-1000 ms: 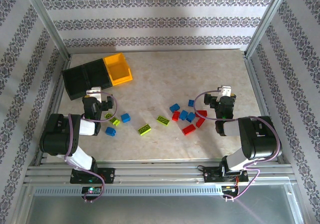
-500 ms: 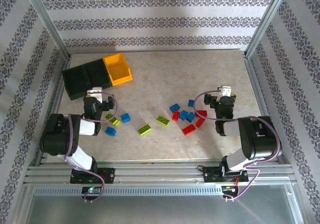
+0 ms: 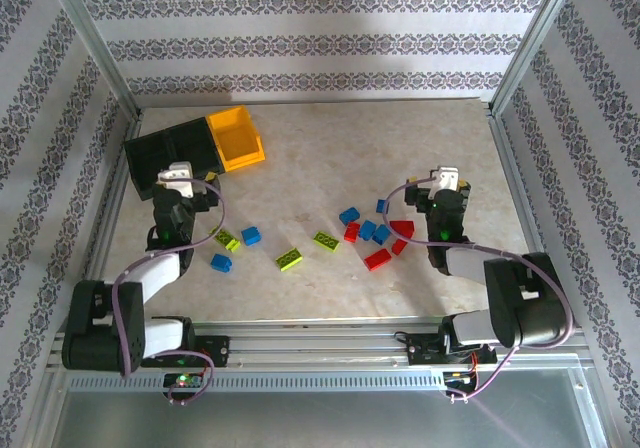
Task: Sort the legos into containers by color
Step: Move the container to the top-center of the table.
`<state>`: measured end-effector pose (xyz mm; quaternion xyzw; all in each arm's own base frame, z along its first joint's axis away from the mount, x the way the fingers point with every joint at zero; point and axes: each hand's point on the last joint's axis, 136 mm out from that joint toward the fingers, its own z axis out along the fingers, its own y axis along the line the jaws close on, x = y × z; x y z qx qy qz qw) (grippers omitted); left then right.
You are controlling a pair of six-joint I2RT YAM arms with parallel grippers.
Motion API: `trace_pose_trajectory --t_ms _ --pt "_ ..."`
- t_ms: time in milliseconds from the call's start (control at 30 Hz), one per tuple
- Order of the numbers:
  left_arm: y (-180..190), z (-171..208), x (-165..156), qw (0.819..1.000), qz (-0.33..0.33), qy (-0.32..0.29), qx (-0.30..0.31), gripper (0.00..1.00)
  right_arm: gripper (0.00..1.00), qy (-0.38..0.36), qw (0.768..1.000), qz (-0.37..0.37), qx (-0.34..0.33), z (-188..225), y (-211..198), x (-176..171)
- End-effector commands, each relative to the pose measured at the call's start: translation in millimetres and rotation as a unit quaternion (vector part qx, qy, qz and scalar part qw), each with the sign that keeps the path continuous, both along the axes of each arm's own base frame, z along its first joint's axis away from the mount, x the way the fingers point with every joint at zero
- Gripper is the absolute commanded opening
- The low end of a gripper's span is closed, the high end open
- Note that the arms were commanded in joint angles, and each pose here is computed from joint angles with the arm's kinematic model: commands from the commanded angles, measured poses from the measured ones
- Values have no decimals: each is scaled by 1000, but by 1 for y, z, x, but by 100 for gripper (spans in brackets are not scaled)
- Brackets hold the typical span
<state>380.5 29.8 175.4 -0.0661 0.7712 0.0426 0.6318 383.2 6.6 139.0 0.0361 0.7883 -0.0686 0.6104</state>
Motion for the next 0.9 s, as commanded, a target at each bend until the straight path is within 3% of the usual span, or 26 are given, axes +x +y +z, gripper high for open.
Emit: trace_pose_trajectory --t_ms 0,167,433,667,867 --pt "5 11 -1 999 29 21 -25 99 98 16 999 -25 -28 10 -2 -4" --pt "14 21 10 993 68 63 -68 99 98 16 998 -37 -39 22 5 -8" --pt "12 16 56 979 85 155 -104 99 98 37 997 -61 -28 30 1 -15" --pt "3 -18 107 953 81 262 -128 99 98 36 996 -74 -27 32 -5 -22" --pt "-4 -37 143 939 80 295 -154 100 98 40 996 -78 -23 31 -7 -22"
